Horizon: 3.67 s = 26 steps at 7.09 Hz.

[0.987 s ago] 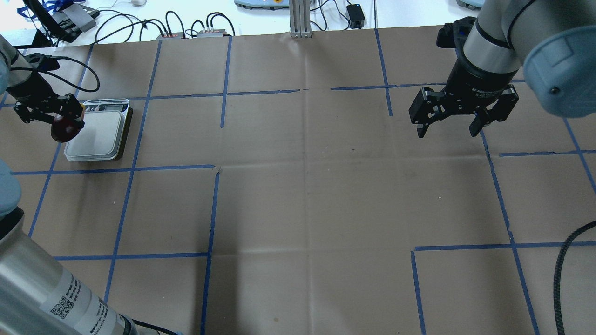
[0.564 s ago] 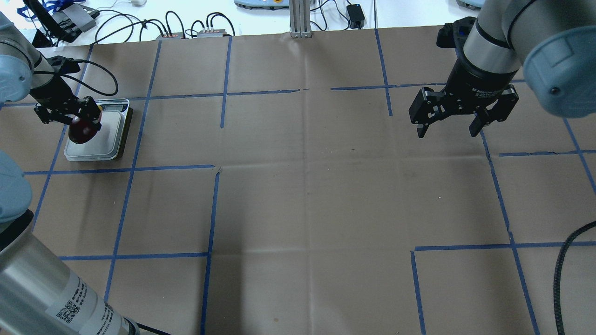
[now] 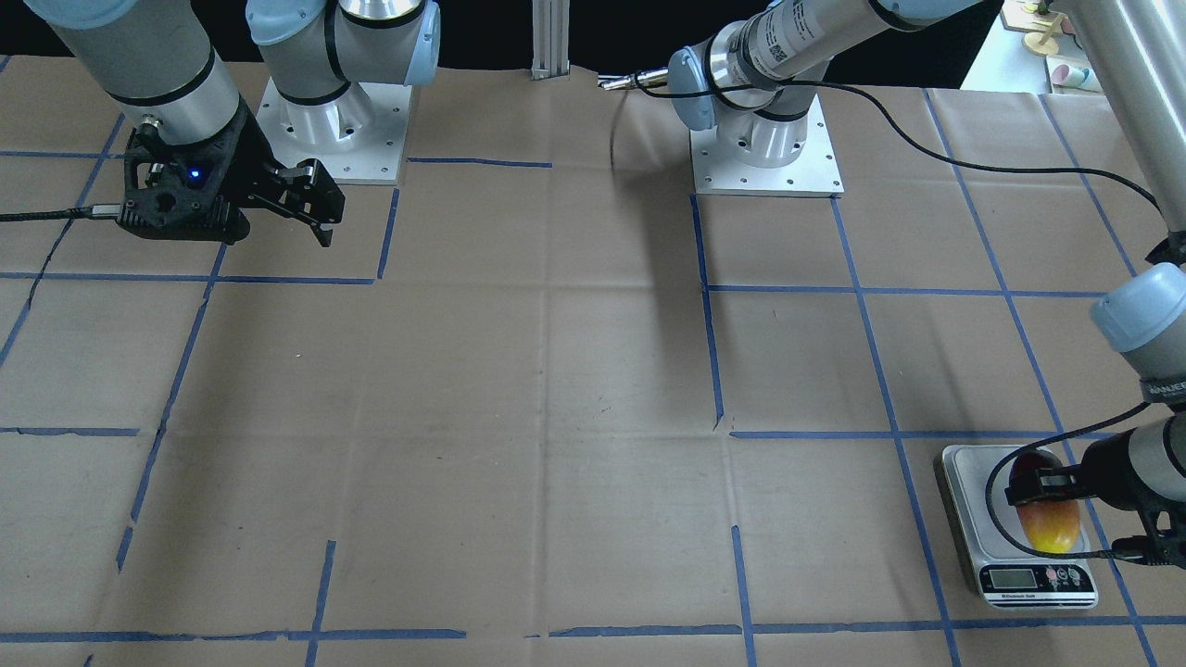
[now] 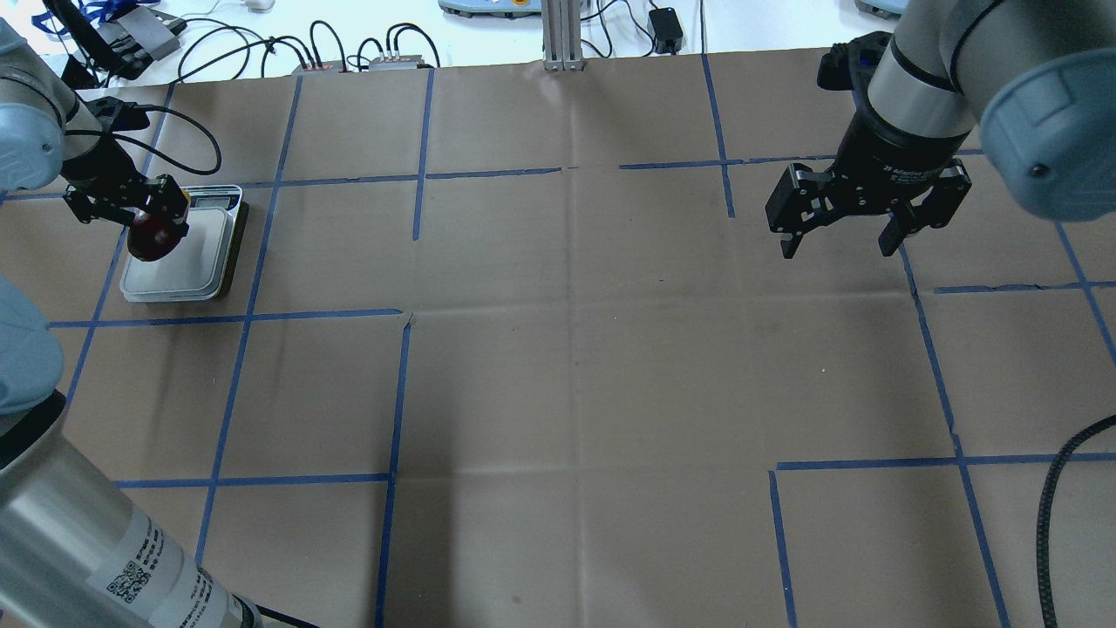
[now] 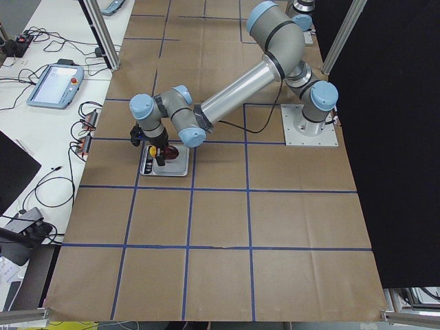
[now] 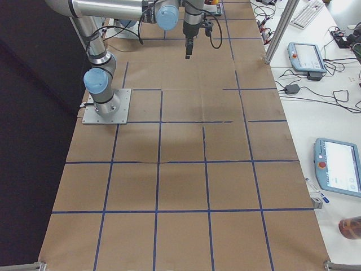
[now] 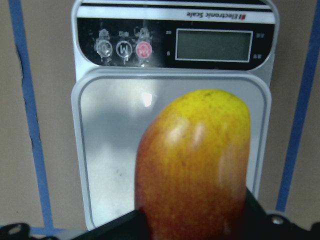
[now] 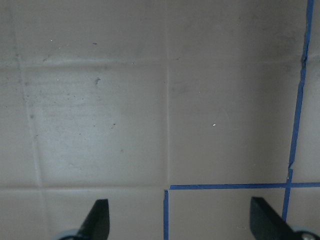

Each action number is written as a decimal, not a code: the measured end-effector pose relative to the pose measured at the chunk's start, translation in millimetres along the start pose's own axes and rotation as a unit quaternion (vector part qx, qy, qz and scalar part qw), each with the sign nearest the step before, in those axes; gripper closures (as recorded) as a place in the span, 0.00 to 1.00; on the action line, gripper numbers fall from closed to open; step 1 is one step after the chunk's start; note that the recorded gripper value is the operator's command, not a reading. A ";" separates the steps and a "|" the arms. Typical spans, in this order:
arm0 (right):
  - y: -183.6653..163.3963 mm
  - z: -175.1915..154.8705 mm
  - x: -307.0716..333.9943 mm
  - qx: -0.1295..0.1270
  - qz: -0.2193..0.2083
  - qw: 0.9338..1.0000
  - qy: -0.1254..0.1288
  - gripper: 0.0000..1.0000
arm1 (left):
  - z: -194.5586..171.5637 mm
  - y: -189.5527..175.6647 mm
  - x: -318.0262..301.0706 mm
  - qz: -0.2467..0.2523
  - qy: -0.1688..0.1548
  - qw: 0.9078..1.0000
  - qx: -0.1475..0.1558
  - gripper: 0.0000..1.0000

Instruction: Weigh mango

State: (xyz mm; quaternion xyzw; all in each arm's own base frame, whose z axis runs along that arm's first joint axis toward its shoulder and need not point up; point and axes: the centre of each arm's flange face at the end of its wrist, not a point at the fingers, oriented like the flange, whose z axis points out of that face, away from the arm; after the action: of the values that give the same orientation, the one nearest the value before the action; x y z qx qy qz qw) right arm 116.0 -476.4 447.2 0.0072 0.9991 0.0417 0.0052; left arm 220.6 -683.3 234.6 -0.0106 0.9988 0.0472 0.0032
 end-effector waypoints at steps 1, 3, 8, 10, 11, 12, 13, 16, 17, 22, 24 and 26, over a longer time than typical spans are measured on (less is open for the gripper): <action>0.0 0.0 0.0 0.000 0.000 1.000 0.000 0.00 | 4.0 0.2 0.0 0.000 0.001 1.000 -0.003 0.21; 0.0 0.0 0.0 0.000 0.000 1.000 0.000 0.00 | 8.5 1.7 0.7 -0.001 0.003 1.000 -0.007 0.01; 0.0 0.0 0.0 0.000 0.000 1.000 0.000 0.00 | -96.6 28.7 23.0 0.003 -0.022 0.999 0.044 0.00; 0.0 0.0 0.0 0.000 0.000 1.000 0.000 0.00 | -167.2 52.8 91.9 0.038 -0.026 0.997 0.058 0.00; 0.0 0.0 0.0 0.000 0.000 1.000 0.000 0.00 | -189.9 61.1 133.5 0.050 -0.028 0.996 0.067 0.00; 0.0 0.0 0.0 0.000 0.000 1.000 0.000 0.00 | -208.6 71.2 177.9 0.052 -0.029 0.995 0.077 0.00; 0.0 0.0 0.0 0.000 0.000 1.000 0.000 0.00 | -225.2 87.0 225.0 0.044 -0.027 0.995 0.086 0.00; 0.0 0.0 0.0 0.000 0.000 1.000 0.000 0.00 | -229.7 133.6 330.2 -0.001 -0.014 0.997 0.074 0.00; 0.0 -0.1 0.0 0.000 0.000 1.000 0.000 0.00 | -228.4 146.9 348.0 -0.012 -0.014 0.997 0.071 0.00; 0.0 0.0 0.0 0.000 0.000 1.000 0.000 0.00 | -220.1 209.7 354.2 -0.018 -0.015 0.998 0.055 0.00; 0.0 0.0 0.0 0.000 0.000 1.000 0.000 0.00 | -219.5 214.5 352.8 -0.020 -0.016 0.998 0.058 0.00; 0.0 0.0 0.0 0.000 0.000 1.000 0.000 0.00 | -219.3 215.0 352.6 -0.021 -0.015 0.998 0.058 0.00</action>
State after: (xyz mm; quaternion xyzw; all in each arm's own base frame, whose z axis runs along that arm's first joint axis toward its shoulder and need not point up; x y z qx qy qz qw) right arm 116.0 -476.4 447.2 0.0073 0.9991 0.0417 0.0051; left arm -137.7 -497.4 470.5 -0.0304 0.9993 -0.0106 0.0200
